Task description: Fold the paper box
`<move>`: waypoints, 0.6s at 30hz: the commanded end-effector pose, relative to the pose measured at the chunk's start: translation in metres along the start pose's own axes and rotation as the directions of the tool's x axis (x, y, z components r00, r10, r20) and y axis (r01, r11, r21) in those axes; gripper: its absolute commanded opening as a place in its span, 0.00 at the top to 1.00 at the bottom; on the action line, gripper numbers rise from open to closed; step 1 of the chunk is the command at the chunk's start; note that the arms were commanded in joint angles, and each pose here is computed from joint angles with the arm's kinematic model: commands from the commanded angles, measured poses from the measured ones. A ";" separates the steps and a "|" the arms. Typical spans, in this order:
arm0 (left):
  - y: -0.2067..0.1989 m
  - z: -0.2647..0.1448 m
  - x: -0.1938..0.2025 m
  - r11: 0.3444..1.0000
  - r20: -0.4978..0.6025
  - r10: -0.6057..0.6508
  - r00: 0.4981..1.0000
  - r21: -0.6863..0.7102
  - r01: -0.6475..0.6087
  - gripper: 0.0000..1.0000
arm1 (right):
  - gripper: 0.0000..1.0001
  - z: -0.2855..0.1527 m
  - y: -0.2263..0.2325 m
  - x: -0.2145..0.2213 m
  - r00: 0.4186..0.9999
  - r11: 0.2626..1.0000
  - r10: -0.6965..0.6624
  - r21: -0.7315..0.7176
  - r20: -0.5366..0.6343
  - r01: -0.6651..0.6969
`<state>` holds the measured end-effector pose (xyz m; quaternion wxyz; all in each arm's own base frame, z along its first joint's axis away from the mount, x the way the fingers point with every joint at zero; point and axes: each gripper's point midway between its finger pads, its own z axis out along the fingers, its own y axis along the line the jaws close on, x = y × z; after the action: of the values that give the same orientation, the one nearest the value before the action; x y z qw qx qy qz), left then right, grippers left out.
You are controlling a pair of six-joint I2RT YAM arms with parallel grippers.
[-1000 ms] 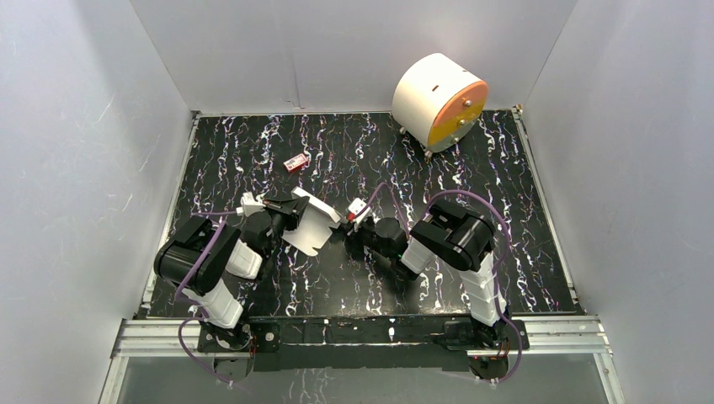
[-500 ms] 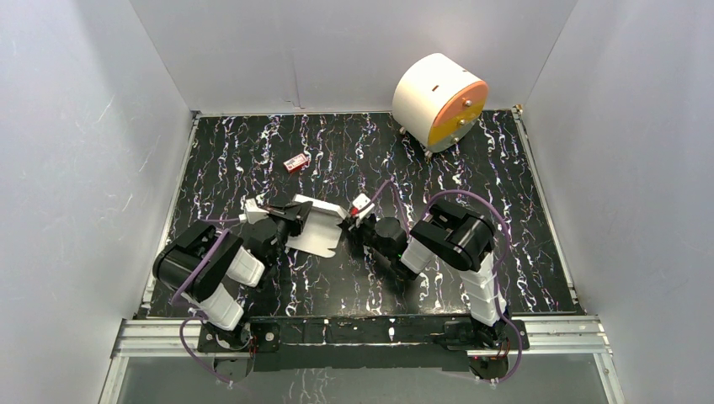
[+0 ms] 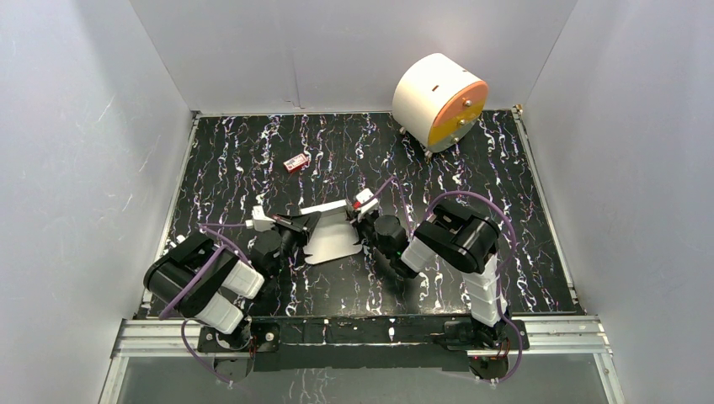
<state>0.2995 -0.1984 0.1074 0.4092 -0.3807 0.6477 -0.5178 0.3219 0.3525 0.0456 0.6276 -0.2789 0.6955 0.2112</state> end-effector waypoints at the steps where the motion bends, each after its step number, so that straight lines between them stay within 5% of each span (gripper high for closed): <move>1: -0.019 -0.008 0.008 0.998 -0.019 0.007 1.000 0.070 -0.005 1.00 | 1.00 0.007 -0.005 -0.018 1.000 0.999 -0.008 0.032 0.011 0.008; 13: -0.002 -0.014 0.013 0.998 -0.021 0.060 0.998 0.032 -0.059 1.00 | 1.00 0.003 0.006 0.019 0.996 0.995 -0.090 -0.052 -0.026 0.089; 18: -0.007 0.002 0.026 0.982 -0.084 0.187 0.979 0.048 -0.184 0.79 | 1.00 0.002 0.012 0.020 0.994 0.992 -0.098 -0.086 -0.040 0.094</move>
<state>0.2793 -0.2098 0.0949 0.4052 -0.3444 0.6779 -0.5075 0.3209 0.3558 0.0308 0.6177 -0.3177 0.6917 0.1975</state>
